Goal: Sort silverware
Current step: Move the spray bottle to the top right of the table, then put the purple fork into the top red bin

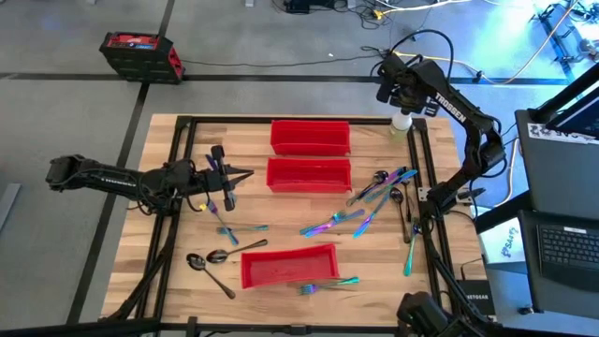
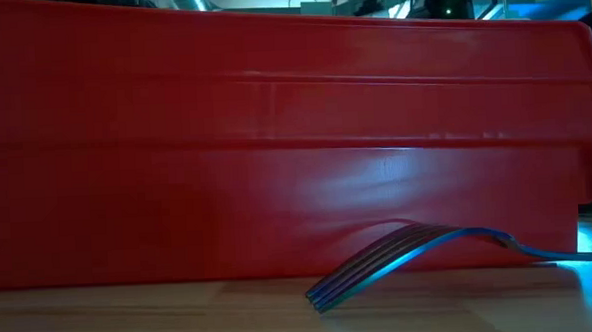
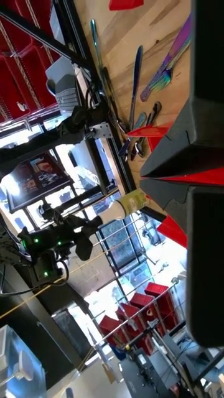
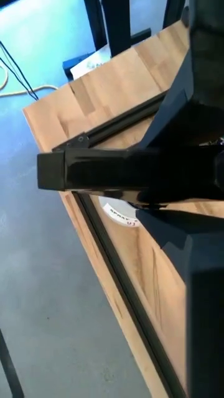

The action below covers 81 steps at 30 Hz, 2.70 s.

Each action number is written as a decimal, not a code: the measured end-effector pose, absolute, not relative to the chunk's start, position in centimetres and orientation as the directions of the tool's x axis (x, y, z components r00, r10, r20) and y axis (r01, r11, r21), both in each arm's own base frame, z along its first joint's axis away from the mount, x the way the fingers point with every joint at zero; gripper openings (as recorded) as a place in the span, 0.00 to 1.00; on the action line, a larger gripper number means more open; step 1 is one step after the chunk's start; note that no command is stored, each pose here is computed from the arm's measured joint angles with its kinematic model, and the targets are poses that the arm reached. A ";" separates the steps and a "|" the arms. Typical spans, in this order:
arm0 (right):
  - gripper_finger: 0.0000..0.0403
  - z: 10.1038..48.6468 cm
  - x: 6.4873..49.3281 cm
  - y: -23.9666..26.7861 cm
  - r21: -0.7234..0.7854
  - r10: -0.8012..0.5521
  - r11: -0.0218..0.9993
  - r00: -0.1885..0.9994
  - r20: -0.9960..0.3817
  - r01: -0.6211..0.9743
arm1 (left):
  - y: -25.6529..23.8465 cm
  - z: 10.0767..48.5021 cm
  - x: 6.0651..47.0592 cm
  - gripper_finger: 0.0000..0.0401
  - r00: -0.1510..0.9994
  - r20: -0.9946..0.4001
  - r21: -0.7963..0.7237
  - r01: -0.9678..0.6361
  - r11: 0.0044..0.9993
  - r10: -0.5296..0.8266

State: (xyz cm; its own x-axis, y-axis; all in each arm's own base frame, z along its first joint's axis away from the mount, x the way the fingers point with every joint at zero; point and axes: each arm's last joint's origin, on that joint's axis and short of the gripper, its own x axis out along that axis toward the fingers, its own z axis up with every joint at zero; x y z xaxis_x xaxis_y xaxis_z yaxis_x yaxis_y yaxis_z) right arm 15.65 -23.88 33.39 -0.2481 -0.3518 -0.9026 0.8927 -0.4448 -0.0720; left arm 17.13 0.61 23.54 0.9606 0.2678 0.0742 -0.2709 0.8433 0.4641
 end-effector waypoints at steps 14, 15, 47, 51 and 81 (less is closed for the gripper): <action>0.43 33.6 15.5 -23.8 -0.123 -0.376 -0.401 -0.286 -0.881 0.908 | 0.6 23.5 17.1 0.00 0.961 0.074 0.460 -0.271 0.845 0.268; 0.43 33.6 15.5 -23.8 -0.128 -0.377 -0.394 -0.288 -0.880 0.910 | 0.6 23.5 17.1 0.00 0.961 0.074 0.459 -0.271 0.846 0.268; 0.43 37.7 23.3 -4.8 0.029 -0.240 0.707 0.279 -0.930 0.706 | -0.9 21.7 18.4 0.00 0.995 -0.050 0.370 0.095 0.924 -0.082; 0.43 37.7 25.5 -1.1 0.072 -0.153 0.876 0.418 -0.896 0.477 | -1.2 20.8 19.0 0.00 0.986 -0.105 0.329 0.159 0.931 -0.131; 0.43 20.2 29.2 4.3 -0.178 -0.036 0.910 0.356 -0.934 -0.374 | -1.5 19.1 20.1 0.00 0.980 -0.187 0.313 0.120 0.942 -0.062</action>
State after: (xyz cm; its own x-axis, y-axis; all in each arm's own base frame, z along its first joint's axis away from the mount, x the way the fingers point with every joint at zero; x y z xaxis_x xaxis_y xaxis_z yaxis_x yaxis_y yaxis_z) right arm 29.22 4.25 20.17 0.3560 -0.0364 -0.9338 -0.3736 0.9104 -0.1779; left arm 20.11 -1.52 19.07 0.9804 -0.0624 -0.1871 0.1197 0.9422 0.3129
